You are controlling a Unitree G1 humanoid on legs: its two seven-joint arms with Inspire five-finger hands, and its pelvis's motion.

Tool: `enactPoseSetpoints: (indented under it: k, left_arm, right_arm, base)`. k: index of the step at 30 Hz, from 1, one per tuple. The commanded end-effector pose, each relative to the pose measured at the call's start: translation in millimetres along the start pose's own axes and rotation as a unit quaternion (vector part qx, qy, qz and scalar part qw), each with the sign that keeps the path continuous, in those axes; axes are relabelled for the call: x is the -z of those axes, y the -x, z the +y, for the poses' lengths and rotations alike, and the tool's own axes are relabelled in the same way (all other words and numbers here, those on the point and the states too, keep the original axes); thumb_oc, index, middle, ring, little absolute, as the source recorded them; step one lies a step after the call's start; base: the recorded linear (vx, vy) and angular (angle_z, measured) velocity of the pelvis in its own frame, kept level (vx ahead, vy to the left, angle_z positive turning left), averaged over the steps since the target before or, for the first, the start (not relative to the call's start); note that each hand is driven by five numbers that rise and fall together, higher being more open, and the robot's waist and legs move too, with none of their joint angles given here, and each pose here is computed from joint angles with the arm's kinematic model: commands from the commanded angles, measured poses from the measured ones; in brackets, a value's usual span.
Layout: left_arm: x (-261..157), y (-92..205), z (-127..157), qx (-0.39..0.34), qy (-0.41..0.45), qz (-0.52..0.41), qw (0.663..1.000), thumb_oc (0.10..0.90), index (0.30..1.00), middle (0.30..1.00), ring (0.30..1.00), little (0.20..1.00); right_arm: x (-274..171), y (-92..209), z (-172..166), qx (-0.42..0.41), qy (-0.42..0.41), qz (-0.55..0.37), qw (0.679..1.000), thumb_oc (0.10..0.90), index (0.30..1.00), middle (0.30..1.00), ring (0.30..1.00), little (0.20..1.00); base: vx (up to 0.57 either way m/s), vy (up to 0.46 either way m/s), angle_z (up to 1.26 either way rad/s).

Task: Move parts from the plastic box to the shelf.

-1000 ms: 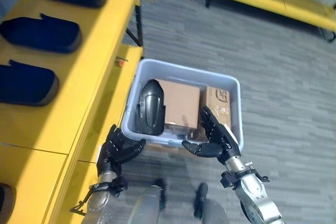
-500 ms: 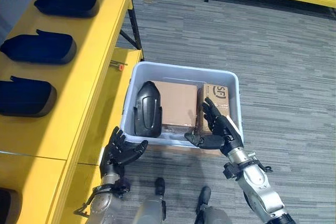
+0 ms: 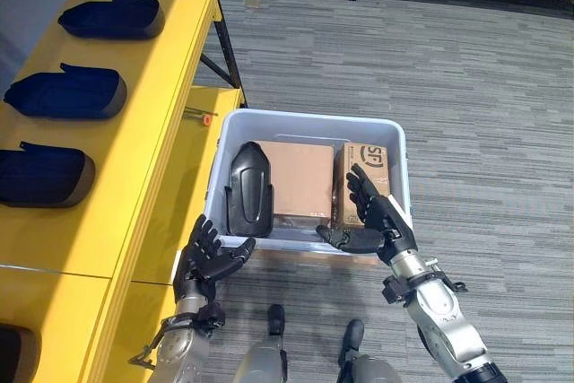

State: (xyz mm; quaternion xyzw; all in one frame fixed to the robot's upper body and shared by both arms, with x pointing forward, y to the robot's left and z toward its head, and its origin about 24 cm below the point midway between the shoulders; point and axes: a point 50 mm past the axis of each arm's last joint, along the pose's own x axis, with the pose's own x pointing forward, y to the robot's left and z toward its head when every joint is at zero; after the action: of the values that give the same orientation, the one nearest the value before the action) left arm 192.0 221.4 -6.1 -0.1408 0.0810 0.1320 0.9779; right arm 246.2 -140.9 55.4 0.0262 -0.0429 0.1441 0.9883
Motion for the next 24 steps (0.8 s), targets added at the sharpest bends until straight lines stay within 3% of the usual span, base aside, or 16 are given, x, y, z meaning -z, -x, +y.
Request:
enactPoseSetpoints:
  k: [1, 8, 24]
  left_arm:
    - [-37.7, -7.1, -18.0, 0.041, 0.033, -0.103, 0.993, 0.900, 1.000, 1.000, 1.000, 1.000]
    - [-45.2, -10.8, -24.7, 0.058, 0.037, -0.117, 0.991, 0.900, 1.000, 1.000, 1.000, 1.000]
    - [-53.6, -11.8, -24.8, 0.090, 0.003, -0.124, 0.988, 0.900, 1.000, 1.000, 1.000, 1.000]
  right_arm:
    - [-49.7, -14.4, 8.3, -0.033, 0.031, -0.139, 0.989, 0.900, 1.000, 1.000, 1.000, 1.000]
    - [-62.4, -23.8, 8.2, -0.041, 0.064, -0.163, 0.984, 0.900, 1.000, 1.000, 1.000, 1.000]
    - [-93.9, -28.4, 6.2, -0.046, 0.138, -0.218, 0.965, 0.900, 1.000, 1.000, 1.000, 1.000]
  base:
    - [-0.01, -0.107, 0.17]
    - [-0.02, -0.020, 0.23]
    - [0.04, 0.157, 0.09]
